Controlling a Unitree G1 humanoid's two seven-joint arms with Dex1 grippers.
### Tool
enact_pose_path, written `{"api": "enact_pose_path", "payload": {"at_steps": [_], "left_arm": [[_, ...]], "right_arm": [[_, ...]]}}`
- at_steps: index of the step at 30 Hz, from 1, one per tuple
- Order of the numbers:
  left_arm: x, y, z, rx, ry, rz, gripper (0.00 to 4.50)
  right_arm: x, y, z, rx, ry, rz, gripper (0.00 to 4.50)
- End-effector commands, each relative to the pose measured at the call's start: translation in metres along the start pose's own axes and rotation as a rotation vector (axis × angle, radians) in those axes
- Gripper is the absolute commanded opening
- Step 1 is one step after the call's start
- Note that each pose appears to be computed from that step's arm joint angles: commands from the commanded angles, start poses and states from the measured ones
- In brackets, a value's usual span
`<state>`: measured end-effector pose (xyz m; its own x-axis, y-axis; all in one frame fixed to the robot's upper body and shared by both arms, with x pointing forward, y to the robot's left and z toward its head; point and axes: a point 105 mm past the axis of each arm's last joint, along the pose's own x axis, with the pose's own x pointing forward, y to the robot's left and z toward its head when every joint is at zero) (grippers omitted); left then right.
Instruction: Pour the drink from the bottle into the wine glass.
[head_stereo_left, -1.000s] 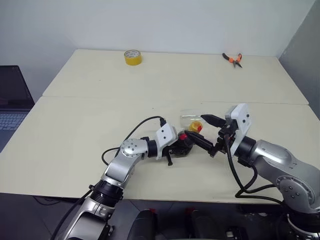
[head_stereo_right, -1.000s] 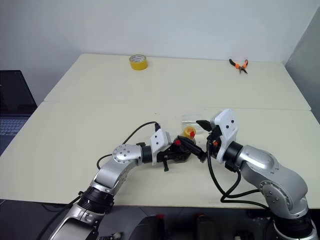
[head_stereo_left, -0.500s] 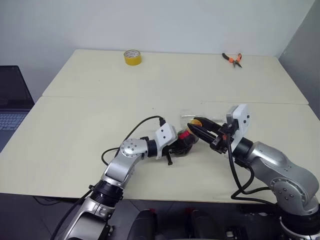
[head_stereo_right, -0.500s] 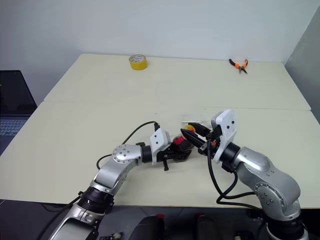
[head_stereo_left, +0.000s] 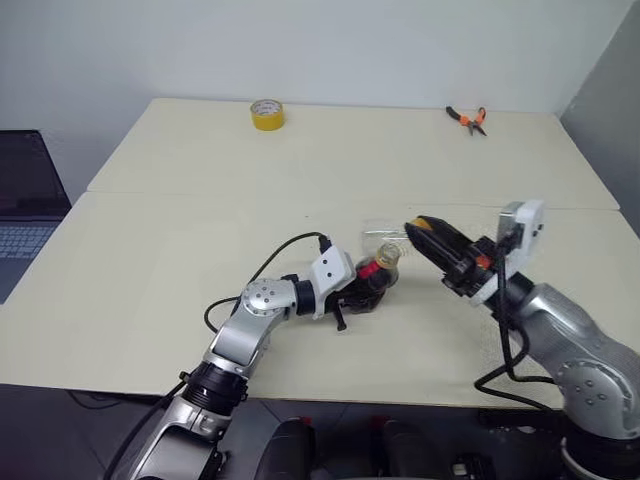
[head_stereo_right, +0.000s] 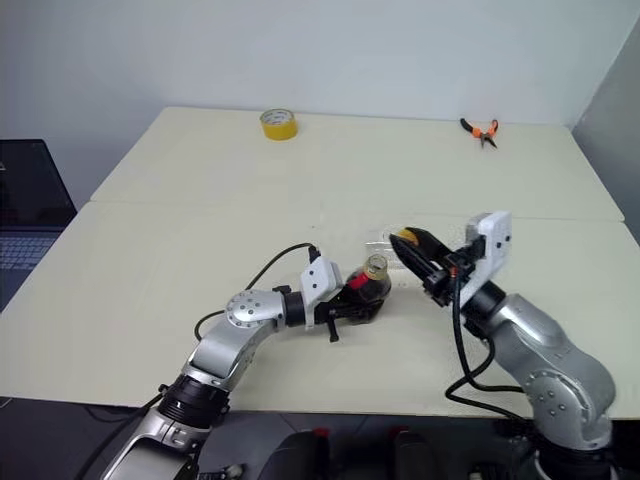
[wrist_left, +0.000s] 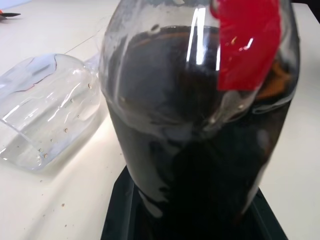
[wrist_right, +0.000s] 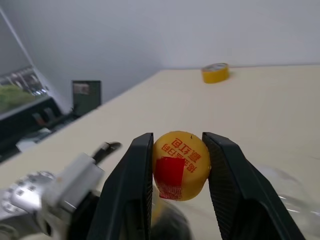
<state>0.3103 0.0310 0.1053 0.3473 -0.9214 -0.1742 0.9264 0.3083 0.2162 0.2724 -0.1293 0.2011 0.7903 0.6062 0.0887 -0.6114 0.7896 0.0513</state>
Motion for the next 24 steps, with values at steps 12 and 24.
{"api": "enact_pose_path", "payload": {"at_steps": [12, 24], "left_arm": [[0.003, -0.012, 0.035, 0.010, -0.149, -0.085, 0.69], [0.002, -0.014, 0.036, 0.009, -0.153, -0.092, 0.69]], "right_arm": [[-0.058, -0.084, -0.096, -0.200, 0.390, -0.408, 1.22], [-0.061, -0.088, -0.111, -0.089, 0.380, -0.426, 3.21]]}}
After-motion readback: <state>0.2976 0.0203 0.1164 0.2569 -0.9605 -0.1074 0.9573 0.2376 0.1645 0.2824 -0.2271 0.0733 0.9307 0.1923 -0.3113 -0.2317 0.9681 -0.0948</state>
